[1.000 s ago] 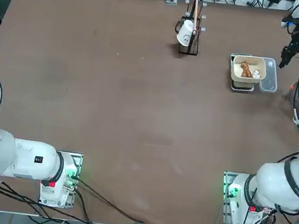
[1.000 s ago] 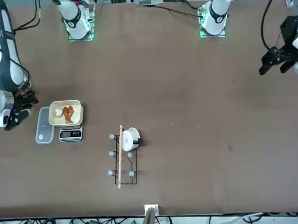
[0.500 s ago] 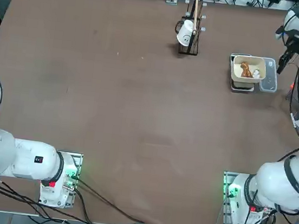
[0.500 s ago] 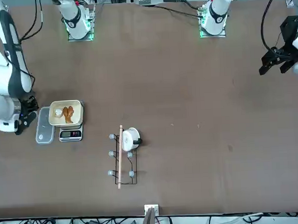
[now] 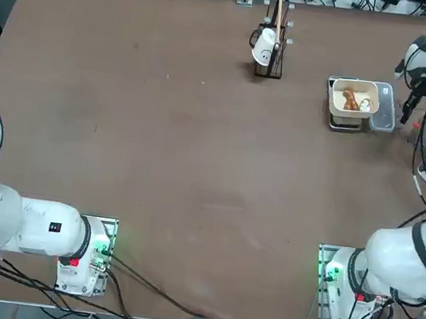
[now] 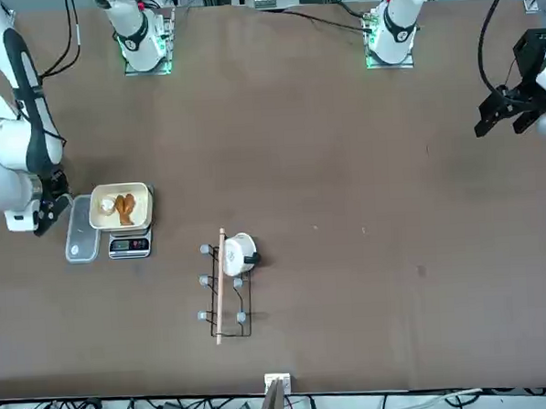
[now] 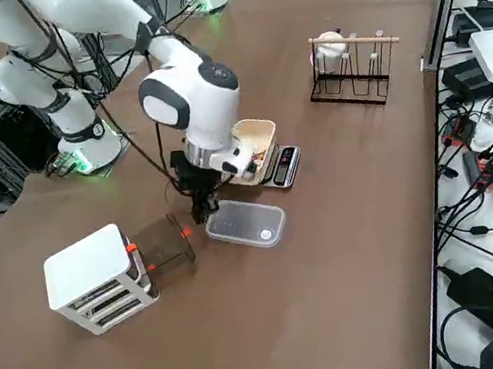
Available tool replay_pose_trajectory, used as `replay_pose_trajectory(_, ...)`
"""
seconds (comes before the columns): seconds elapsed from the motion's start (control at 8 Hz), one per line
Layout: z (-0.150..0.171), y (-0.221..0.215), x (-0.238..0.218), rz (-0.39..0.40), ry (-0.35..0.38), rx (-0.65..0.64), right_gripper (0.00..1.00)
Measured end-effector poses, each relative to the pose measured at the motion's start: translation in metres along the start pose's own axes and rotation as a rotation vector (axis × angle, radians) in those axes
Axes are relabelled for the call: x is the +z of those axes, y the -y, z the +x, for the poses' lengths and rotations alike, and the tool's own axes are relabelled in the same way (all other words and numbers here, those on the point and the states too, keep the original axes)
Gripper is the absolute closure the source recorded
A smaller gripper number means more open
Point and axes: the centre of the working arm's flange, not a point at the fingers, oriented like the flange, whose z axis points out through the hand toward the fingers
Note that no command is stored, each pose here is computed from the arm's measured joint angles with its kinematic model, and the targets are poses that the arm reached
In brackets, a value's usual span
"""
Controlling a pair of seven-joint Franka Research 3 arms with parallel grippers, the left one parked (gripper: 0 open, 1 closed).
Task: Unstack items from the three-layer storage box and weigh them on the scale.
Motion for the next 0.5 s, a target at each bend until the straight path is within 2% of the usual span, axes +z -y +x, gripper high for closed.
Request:
replay_pose_trajectory(0.25,-0.0137,0.0007,0.0152,0.028,0.012,0.006,0.98)
replay_pose_trajectory(0.5,-0.0143,0.0031,0.0175,0.031,0.015,0.003,0.98)
